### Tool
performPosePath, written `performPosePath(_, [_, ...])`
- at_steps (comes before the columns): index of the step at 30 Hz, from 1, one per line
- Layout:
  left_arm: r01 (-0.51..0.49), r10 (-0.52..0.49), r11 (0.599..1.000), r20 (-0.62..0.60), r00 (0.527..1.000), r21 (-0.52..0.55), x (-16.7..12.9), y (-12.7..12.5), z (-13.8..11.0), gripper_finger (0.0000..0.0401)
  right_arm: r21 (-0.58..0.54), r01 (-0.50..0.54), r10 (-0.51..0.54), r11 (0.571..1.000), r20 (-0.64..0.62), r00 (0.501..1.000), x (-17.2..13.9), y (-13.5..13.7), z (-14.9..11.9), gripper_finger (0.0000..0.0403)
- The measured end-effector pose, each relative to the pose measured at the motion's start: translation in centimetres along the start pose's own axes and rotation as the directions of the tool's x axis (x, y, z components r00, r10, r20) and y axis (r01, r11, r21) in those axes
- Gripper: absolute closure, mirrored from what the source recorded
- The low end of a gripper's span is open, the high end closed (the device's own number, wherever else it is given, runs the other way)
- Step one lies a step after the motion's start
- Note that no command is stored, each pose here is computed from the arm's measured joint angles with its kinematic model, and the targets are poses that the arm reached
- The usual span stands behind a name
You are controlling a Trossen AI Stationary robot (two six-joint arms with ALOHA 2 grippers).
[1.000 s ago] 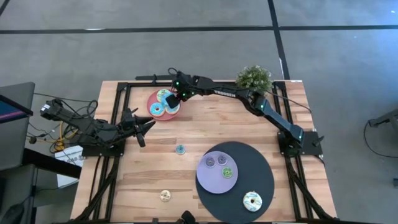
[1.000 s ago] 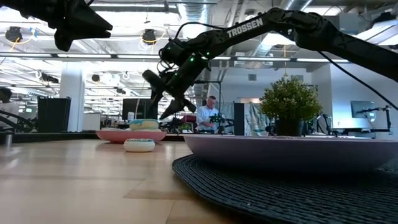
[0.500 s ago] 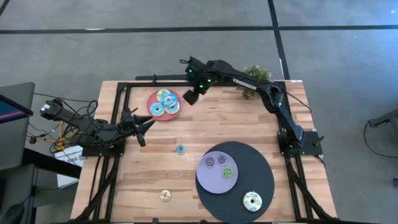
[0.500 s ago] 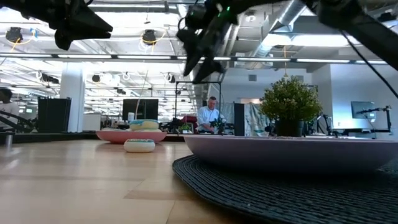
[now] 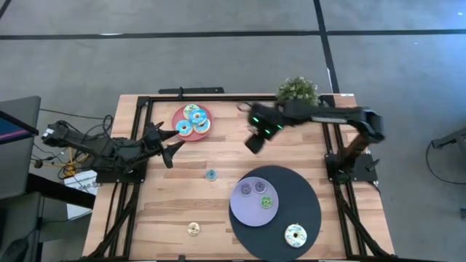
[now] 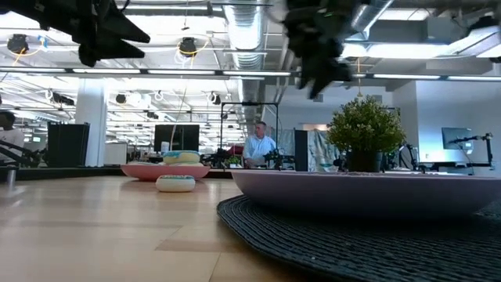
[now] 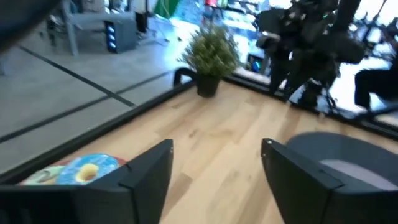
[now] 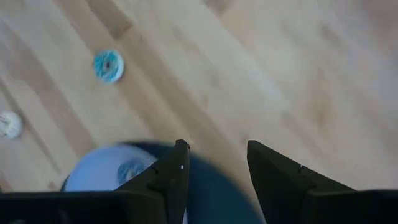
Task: Pick & Place donuts
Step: Put the small blue donut on the purple plate
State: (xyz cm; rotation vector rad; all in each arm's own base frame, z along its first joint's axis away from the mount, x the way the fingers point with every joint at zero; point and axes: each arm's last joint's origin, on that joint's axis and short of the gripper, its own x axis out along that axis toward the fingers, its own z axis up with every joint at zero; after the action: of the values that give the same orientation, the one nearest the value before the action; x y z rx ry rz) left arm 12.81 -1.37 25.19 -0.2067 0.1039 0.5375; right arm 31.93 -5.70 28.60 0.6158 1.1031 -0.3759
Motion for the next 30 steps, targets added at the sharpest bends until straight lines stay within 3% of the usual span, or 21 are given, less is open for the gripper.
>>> performPosePath(7, [0.110,-0.095,0.991,-0.171,0.981,0.080,2.0,-0.5,-1.2,0.0119,0.210,0.087,-0.096,0.974,0.035,0.995,-1.5,-1.6,-10.6,0.0253])
performPosePath(13, [0.111,-0.085,0.993,-0.418,0.904,0.038,4.0,-1.5,-1.3,0.0117,0.357,0.068,-0.089,0.932,0.042,0.995,-1.8,-3.5,-16.6,0.0256])
performPosePath(19, [0.096,-0.068,0.995,-0.610,0.789,0.012,6.9,-3.0,-1.4,0.0117,0.413,0.054,-0.092,0.909,0.072,0.993,-1.6,-4.7,-19.1,0.0267])
performPosePath(24, [0.103,-0.063,0.995,-0.703,0.709,0.014,10.2,-5.5,-2.3,0.0117,0.377,0.049,-0.079,0.925,0.063,0.995,-1.5,-4.6,-19.9,0.0273])
performPosePath(30, [0.034,0.032,0.997,-0.794,0.607,0.066,13.7,-7.7,-3.9,0.0117,0.322,0.056,-0.077,0.945,0.053,0.996,-1.6,-4.4,-20.2,0.0275])
